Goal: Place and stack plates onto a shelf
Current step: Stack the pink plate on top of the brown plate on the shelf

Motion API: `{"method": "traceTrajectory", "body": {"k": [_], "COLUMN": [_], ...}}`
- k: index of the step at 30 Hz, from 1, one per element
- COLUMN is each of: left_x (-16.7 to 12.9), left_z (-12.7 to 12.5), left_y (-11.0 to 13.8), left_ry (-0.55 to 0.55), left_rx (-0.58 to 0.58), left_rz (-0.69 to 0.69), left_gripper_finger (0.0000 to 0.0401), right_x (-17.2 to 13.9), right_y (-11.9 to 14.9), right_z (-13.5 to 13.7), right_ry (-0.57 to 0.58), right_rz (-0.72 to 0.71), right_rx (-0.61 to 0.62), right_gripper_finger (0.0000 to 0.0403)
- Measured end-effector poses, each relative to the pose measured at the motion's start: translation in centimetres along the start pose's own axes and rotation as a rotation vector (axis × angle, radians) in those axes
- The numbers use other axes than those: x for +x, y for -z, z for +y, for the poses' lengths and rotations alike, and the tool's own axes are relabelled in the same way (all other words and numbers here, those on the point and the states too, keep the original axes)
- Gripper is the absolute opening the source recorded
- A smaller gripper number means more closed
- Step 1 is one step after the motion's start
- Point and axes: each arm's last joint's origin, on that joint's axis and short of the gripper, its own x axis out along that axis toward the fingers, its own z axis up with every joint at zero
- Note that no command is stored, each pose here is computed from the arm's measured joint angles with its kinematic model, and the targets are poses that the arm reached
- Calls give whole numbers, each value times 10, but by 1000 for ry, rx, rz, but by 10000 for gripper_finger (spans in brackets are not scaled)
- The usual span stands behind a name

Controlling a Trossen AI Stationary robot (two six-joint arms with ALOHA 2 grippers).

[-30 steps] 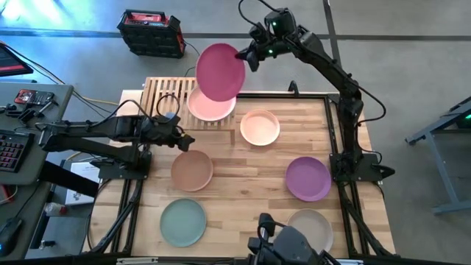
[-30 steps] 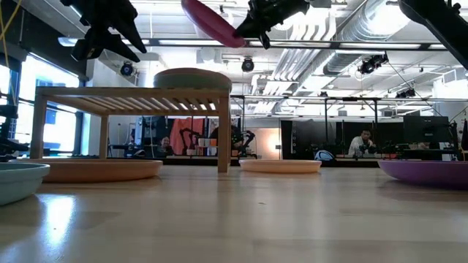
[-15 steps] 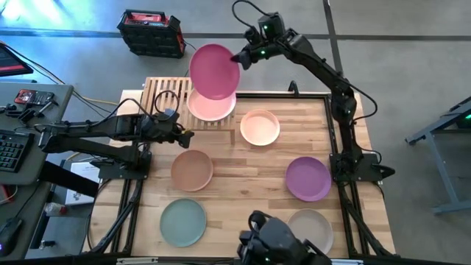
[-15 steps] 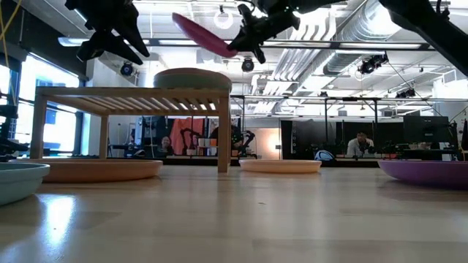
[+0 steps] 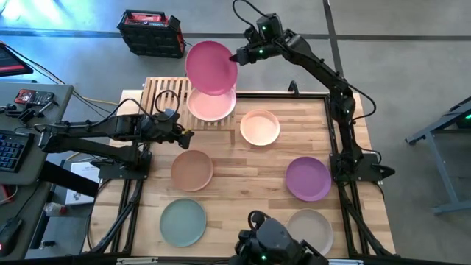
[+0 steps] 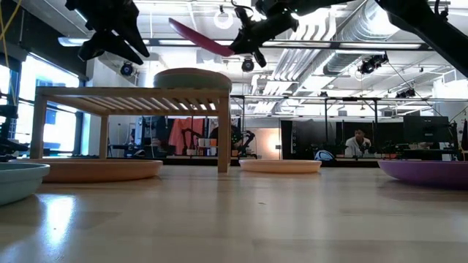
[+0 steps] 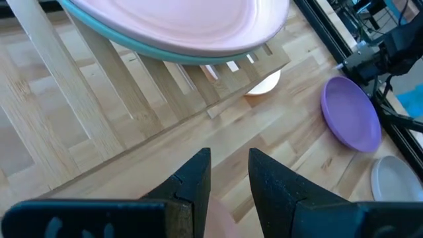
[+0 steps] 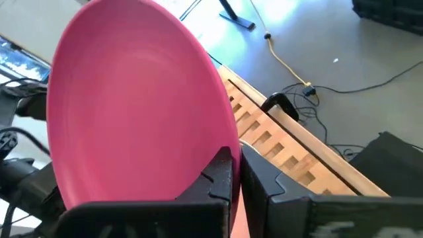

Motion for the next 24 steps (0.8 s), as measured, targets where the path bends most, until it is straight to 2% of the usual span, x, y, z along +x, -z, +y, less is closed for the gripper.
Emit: {"method": "traceTrajectory", "body": {"k": [14, 24], "left_x": [0, 0], "left_z": [0, 0], "left_y": [0, 0], "left_ry": [11, 13], "left_rx": [145, 154], "left_rz": [11, 13], "left_gripper_finger": [90, 90], "right_x": [24, 41], "right_y": [26, 42], "right_z": [-3, 3], "right_ry": [175, 265], "right_rz": [58, 106], "right_rx": [83, 86], "right_gripper_finger": [0, 0]}}
